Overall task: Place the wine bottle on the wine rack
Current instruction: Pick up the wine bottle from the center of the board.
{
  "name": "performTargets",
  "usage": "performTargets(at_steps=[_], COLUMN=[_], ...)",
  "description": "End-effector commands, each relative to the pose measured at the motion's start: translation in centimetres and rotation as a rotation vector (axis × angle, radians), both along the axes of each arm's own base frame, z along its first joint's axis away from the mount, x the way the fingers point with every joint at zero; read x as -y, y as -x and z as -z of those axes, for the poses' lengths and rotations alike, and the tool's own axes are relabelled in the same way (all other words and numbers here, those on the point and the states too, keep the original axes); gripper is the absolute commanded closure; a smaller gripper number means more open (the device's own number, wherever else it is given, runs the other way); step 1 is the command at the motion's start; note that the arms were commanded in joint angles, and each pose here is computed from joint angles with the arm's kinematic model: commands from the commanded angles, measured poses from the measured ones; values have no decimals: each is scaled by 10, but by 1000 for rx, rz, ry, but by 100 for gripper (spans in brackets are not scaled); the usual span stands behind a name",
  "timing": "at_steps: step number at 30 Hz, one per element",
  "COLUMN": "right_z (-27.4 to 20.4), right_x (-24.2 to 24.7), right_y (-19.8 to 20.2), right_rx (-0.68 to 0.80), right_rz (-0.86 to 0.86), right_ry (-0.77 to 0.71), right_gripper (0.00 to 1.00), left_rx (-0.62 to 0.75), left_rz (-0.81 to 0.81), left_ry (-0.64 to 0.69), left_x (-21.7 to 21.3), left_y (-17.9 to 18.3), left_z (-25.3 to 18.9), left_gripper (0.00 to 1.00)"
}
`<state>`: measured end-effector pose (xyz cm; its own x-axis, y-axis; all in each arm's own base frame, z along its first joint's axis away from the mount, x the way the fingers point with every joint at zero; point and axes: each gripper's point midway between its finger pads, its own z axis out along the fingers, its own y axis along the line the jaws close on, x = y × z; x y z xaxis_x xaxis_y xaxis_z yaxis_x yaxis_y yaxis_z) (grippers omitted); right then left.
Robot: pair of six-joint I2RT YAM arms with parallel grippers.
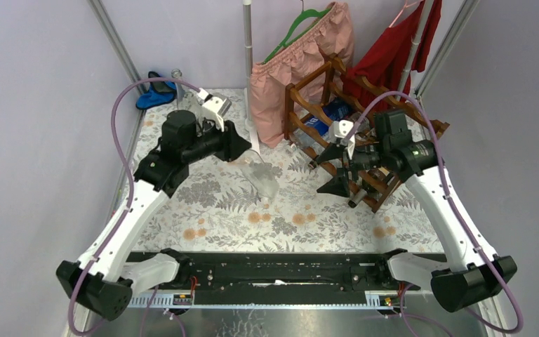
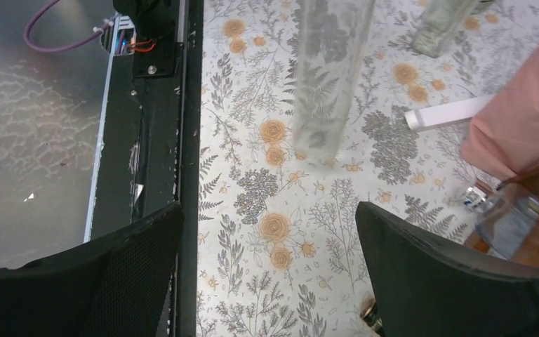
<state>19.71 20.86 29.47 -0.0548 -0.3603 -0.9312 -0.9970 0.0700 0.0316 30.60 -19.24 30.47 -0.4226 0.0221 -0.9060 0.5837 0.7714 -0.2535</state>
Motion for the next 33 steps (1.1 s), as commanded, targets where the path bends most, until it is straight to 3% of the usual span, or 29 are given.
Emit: performTargets(at_steps=[1,7,16,27,33], right_z=[3,17,63,85,103], right_x=[-18,-45,-64,-72,-71], right_y=[-3,-13,-1,5,5], right_rx=[136,85,-2,-81,-106], right_rz=[-86,-32,-23,-6,22], right_ry=[-25,10,55,34,98], right_gripper=[0,0,0,0,0], left_rx=[70,8,-145,-219,-212], left_rz=[385,491,347,198,145], left_ry=[278,446,537,637,697], left_x=[56,83,90,89,83], left_y=[66,97,77,60,58], left_z=[-43,-43,-33,-13,-16], left_gripper=[100,100,100,100,100])
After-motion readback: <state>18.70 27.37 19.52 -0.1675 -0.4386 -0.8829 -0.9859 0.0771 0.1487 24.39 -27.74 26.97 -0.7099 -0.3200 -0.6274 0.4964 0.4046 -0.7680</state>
